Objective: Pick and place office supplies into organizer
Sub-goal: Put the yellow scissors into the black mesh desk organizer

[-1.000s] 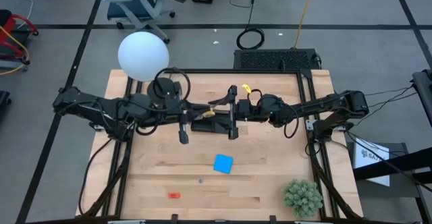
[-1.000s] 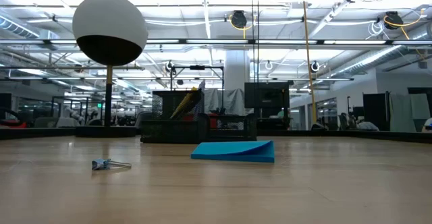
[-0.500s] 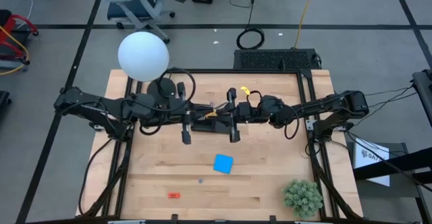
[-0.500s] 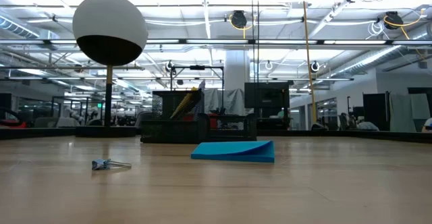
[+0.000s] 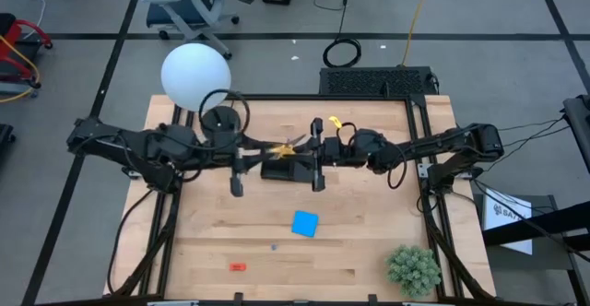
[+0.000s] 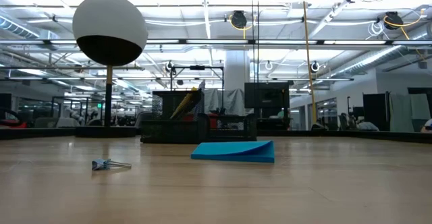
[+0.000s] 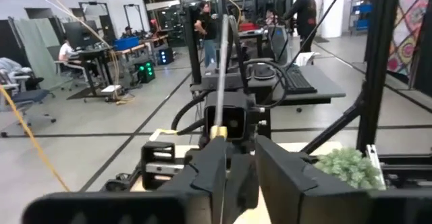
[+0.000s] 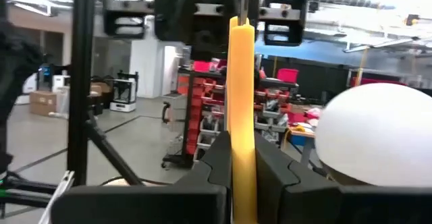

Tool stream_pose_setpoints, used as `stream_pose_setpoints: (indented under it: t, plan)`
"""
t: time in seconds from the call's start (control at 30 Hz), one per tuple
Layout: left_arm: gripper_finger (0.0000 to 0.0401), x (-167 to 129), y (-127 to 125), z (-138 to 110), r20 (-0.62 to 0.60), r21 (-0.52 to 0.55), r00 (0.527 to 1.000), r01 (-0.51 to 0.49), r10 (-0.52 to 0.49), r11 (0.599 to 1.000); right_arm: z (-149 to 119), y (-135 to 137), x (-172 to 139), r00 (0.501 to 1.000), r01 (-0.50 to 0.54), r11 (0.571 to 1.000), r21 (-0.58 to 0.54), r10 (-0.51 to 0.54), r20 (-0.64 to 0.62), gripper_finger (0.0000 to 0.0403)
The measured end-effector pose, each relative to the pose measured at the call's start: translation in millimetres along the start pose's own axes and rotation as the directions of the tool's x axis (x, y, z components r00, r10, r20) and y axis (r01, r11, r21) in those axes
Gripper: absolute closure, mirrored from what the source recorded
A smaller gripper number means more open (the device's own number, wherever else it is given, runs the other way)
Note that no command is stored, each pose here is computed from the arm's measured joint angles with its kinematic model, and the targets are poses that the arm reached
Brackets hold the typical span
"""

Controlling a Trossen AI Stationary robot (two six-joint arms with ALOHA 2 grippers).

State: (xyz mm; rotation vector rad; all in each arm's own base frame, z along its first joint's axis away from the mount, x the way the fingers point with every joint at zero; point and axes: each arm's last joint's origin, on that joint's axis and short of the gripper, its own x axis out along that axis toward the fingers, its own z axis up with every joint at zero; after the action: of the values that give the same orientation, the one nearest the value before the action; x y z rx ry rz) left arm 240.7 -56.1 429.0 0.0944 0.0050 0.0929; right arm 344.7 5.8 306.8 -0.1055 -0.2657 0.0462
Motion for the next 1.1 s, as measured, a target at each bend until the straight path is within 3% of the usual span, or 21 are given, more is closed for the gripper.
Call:
stream_pose_setpoints:
  t: [0.17, 0.47, 0.8, 1.1]
  plan:
    - [0.0287, -23, -1, 9, 0.013, -0.036, 0.999, 0.042, -0.041, 0.998, -1, -2, 0, 0.997, 0.079, 0.991, -0.107, -0.081, -0.015, 0.0382]
    - [0.0281, -35, -8, 3, -0.073, -0.062, 0.996, 0.047, -0.051, 0.997, -14, -8, -2, 0.945, 0.204, 0.902, -0.380, -0.283, -0.165, 0.0382]
    - [0.0281, -37, -7, 4, -0.065, -0.062, 0.997, 0.046, -0.050, 0.997, -21, -14, -7, 0.798, 0.214, 0.622, -0.753, -0.556, -0.233, 0.0382]
    - [0.0281, -36, -8, 4, -0.067, -0.054, 0.997, 0.046, -0.050, 0.997, -20, -17, -10, 0.709, 0.052, 0.357, -0.933, -0.671, -0.217, 0.0382]
